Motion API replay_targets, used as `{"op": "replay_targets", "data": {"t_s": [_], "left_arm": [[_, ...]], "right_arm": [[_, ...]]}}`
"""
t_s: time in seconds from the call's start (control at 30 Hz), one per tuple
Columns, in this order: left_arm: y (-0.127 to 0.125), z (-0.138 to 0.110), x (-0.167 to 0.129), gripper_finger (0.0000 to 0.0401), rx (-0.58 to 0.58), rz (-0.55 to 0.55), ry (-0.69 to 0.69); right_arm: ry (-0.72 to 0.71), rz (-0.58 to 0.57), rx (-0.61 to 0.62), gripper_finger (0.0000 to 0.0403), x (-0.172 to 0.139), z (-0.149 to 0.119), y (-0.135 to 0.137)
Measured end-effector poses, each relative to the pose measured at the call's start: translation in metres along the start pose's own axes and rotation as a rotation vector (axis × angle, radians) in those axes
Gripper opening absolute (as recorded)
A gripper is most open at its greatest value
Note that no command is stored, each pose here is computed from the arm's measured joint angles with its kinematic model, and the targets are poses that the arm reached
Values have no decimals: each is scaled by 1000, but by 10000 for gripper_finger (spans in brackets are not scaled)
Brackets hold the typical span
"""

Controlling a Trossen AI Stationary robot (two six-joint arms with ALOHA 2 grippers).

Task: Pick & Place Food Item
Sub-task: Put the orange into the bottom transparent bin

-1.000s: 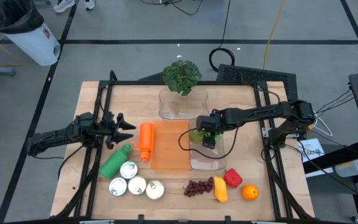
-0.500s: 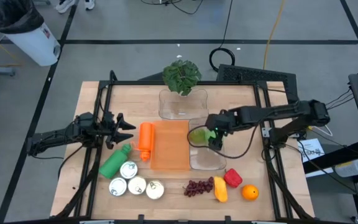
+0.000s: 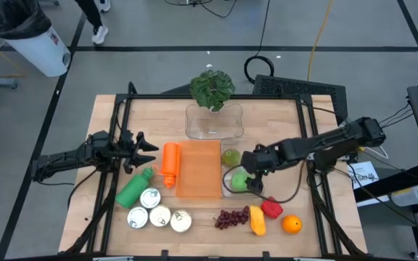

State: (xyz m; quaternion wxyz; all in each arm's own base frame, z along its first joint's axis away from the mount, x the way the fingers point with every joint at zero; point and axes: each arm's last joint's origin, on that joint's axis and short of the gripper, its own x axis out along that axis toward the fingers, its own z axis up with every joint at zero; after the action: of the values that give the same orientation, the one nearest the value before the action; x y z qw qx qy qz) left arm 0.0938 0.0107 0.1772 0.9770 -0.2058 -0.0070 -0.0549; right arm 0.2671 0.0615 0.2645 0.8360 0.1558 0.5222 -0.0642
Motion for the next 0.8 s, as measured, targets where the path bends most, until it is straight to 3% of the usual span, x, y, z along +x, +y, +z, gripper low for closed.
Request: {"op": "replay_targets", "data": {"t_s": [0.27, 0.4, 0.6, 0.8], "left_arm": [[0, 0, 0, 243, 1, 0, 0], [0, 0, 0, 243, 0, 0, 0], [0, 0, 0, 243, 1, 0, 0], [0, 0, 0, 243, 0, 0, 0]], "right_arm": [[-13, 130, 29, 350, -34, -35, 37], [50, 160, 114, 350, -52, -61, 49], [233, 92, 225, 350, -67, -109, 63], [287, 18, 246, 350, -71, -148, 80]]}}
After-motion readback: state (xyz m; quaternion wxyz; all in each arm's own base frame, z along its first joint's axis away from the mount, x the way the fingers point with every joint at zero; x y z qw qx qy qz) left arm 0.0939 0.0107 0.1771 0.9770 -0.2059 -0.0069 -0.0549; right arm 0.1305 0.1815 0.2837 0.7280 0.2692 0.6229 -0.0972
